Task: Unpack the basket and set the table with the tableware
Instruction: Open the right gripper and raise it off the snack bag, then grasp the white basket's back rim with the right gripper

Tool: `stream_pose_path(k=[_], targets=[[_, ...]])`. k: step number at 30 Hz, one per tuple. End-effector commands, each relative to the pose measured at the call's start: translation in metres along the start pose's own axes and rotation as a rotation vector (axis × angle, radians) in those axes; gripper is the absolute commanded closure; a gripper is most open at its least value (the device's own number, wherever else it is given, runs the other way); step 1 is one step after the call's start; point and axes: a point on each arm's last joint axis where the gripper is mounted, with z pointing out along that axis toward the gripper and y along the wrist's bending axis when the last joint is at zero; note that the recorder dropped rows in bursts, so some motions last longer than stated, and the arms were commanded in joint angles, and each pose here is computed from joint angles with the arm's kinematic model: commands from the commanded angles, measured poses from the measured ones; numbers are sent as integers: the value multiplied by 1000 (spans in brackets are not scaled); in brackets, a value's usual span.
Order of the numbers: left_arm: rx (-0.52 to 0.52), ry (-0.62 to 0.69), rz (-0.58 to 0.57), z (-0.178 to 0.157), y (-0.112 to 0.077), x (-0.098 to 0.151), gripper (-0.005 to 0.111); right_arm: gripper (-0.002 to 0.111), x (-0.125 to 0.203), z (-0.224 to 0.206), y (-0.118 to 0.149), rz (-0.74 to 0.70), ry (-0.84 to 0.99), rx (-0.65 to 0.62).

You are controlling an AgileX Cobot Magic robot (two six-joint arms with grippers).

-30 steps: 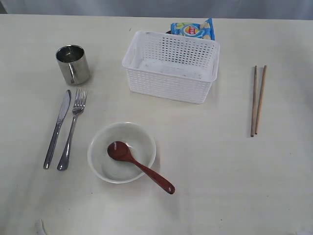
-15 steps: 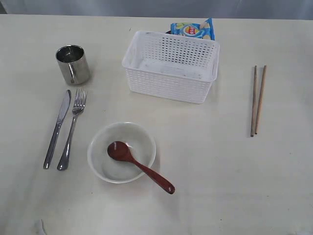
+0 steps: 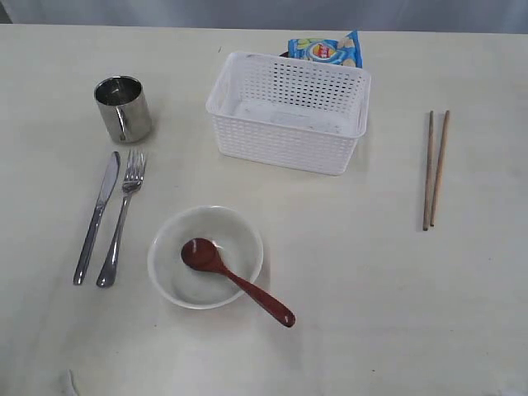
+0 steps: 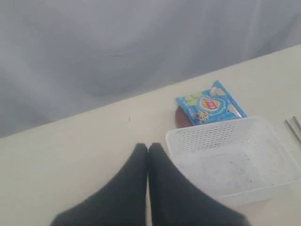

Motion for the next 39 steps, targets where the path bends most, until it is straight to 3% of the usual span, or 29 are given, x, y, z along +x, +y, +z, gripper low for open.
stream_pose_path(k=[1,8,20,31,39], targets=[[1,-14,-5,-6,-1,6,107,109,34,8,25,-130,-61,8],[-7,-26,-27,-20,-1,53,107,109,91,34,39,-235,250,-76],[-61,-92,-5,-70,0,134,107,109,113,39,11,-178,452,-40],[-115,-20,-76,-75,4,149,107,108,156,80,-5,-223,686,-43],[-117,-28,-71,-75,5,148,107,108,138,122,-5,-240,602,-126]])
